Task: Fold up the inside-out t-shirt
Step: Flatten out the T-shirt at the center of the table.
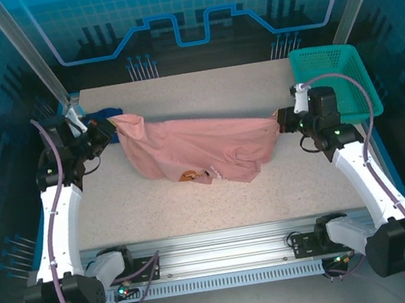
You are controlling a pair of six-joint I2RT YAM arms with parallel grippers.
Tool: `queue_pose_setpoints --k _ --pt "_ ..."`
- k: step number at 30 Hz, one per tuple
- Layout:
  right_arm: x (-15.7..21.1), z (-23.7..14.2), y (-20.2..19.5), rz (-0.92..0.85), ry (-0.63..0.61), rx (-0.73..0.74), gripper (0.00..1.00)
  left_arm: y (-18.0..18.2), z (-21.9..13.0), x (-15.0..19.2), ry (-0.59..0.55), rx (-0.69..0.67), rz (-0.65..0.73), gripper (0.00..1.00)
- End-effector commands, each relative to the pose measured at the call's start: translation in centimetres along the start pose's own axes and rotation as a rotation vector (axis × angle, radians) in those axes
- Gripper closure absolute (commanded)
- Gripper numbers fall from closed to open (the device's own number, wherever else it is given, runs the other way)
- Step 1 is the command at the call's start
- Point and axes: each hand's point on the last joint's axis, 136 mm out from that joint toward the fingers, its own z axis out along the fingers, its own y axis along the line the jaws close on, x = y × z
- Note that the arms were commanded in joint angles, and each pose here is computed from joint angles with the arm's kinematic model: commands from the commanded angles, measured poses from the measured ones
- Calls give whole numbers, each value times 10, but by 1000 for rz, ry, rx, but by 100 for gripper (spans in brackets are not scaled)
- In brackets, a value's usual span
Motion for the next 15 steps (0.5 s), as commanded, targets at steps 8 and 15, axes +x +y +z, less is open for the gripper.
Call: queue_pose_setpoints --k 8,15 --pt "93 38 -39 115 261 88 91 21 18 25 145 -19 -13 100" --pt "21 119 -31 110 247 35 93 25 21 30 158 -14 -16 100"
